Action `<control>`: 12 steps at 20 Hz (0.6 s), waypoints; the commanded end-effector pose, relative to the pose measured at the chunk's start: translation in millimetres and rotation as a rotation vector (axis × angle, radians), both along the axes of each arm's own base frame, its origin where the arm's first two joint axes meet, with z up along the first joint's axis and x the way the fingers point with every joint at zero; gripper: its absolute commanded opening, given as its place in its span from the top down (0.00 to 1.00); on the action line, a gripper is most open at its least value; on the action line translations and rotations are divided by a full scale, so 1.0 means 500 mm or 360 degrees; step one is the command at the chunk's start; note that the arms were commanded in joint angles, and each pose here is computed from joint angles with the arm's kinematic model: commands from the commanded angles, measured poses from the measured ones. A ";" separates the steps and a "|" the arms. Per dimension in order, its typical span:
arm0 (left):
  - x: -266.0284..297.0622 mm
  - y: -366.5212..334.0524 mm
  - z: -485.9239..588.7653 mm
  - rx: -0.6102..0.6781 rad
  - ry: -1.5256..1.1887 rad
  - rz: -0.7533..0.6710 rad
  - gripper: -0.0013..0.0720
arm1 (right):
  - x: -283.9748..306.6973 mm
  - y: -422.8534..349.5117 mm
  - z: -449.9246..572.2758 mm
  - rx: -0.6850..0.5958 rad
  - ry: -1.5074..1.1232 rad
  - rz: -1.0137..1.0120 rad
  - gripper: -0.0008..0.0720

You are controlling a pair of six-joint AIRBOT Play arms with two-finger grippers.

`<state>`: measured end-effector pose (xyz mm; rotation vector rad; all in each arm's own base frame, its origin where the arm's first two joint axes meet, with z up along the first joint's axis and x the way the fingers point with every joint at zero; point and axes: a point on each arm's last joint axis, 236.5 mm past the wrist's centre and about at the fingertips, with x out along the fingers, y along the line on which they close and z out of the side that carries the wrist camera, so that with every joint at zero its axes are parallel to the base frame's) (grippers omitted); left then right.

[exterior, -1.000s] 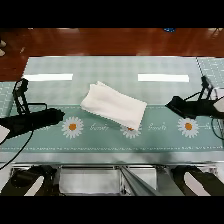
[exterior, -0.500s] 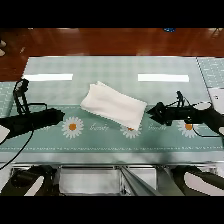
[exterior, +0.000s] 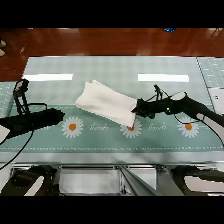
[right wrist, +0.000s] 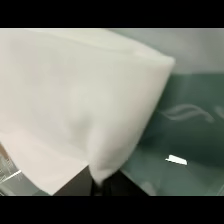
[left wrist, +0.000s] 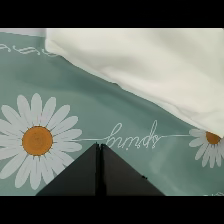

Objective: Fold the shirts.

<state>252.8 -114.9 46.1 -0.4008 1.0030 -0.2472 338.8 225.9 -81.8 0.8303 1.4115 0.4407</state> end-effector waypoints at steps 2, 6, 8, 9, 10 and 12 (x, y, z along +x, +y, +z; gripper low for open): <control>0.000 0.001 -0.001 0.0001 0.0001 0.0001 0.96 | 0.076 0.101 0.145 0.0068 -0.0332 0.0259 0.96; 0.000 0.000 -0.001 0.0000 0.0003 0.0001 0.96 | 0.190 0.098 0.366 -0.0070 -0.0698 0.0296 0.96; -0.001 0.000 -0.001 0.0000 0.0003 0.0000 0.96 | 0.223 0.078 0.467 -0.0173 -0.0865 0.0283 0.96; 0.000 0.000 -0.001 0.0000 0.0003 0.0001 0.95 | 0.237 0.063 0.514 -0.0242 -0.0952 0.0267 0.96; -0.001 0.000 -0.001 0.0000 0.0003 0.0000 0.96 | 0.249 0.044 0.553 -0.0308 -0.1025 0.0240 0.96; -0.002 0.000 -0.002 0.0001 0.0008 -0.0002 0.96 | 0.272 -0.004 0.631 -0.0351 -0.1134 0.0149 0.96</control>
